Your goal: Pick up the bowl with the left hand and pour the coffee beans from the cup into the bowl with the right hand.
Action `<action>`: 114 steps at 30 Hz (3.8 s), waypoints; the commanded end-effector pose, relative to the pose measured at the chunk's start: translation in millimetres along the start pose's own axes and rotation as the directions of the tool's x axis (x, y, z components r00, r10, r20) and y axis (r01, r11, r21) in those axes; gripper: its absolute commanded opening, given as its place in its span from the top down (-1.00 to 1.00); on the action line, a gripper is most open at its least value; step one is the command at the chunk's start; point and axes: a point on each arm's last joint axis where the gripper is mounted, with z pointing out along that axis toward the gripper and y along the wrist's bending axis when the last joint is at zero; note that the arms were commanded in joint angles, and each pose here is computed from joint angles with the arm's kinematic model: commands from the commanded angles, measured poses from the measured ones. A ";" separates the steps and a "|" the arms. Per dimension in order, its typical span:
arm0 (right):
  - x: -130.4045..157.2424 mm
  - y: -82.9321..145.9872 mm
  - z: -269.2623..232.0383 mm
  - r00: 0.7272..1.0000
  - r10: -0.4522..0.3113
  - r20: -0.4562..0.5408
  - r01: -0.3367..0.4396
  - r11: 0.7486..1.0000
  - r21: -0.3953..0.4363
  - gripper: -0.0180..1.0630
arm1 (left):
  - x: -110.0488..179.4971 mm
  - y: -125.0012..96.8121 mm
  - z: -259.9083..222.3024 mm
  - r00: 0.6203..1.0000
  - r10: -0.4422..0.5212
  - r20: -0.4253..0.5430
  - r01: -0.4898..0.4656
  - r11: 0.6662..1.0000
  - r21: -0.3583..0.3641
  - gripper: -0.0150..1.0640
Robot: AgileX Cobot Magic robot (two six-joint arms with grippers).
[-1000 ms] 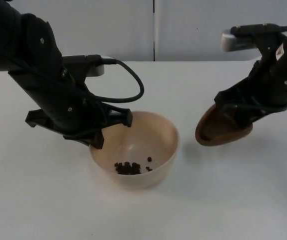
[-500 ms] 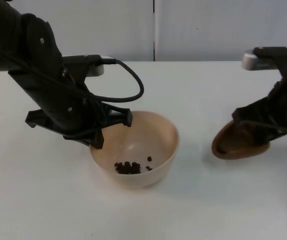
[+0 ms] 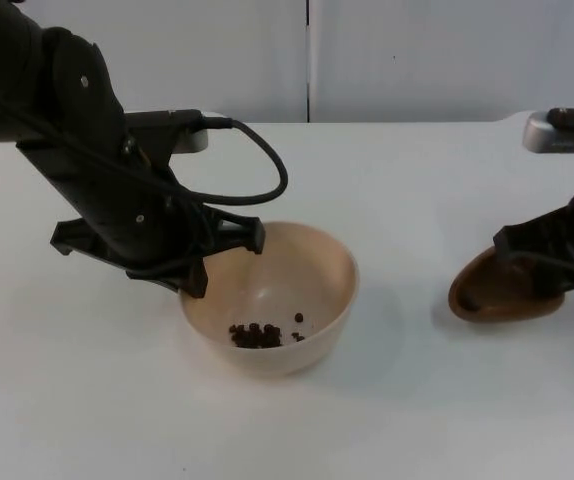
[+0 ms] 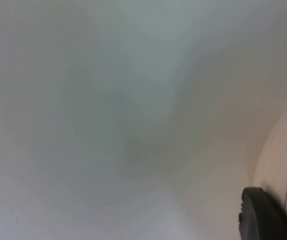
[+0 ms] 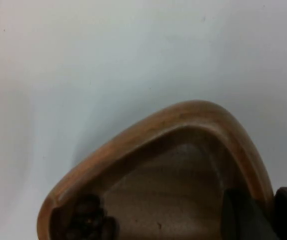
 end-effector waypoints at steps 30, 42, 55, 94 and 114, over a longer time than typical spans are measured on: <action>10.5 -3.8 25.7 0.996 0.085 -0.034 -0.084 0.996 0.010 -0.11 | 2.6 2.7 3.7 0.999 0.031 -0.019 -0.031 0.999 -0.017 -0.38; -7.5 0.0 -6.6 0.994 0.083 0.065 -0.082 0.996 -0.017 -0.49 | -8.3 -3.6 -28.2 0.996 0.046 0.071 -0.047 0.999 0.004 -0.66; -27.6 4.8 -120.1 0.961 -0.032 0.274 0.044 0.998 -0.038 -0.49 | -20.6 -18.0 -136.3 0.939 0.075 0.337 -0.098 0.994 0.052 -0.66; 60.4 14.4 -289.4 0.760 -0.190 0.622 0.298 0.952 -0.075 -0.48 | 74.5 -20.4 -330.6 0.757 0.229 0.612 -0.329 0.943 0.053 -0.66; 137.7 -12.5 -316.5 0.659 -0.181 0.730 0.320 0.946 -0.053 -0.48 | 195.8 11.5 -327.5 0.666 0.240 0.706 -0.368 0.929 0.032 -0.66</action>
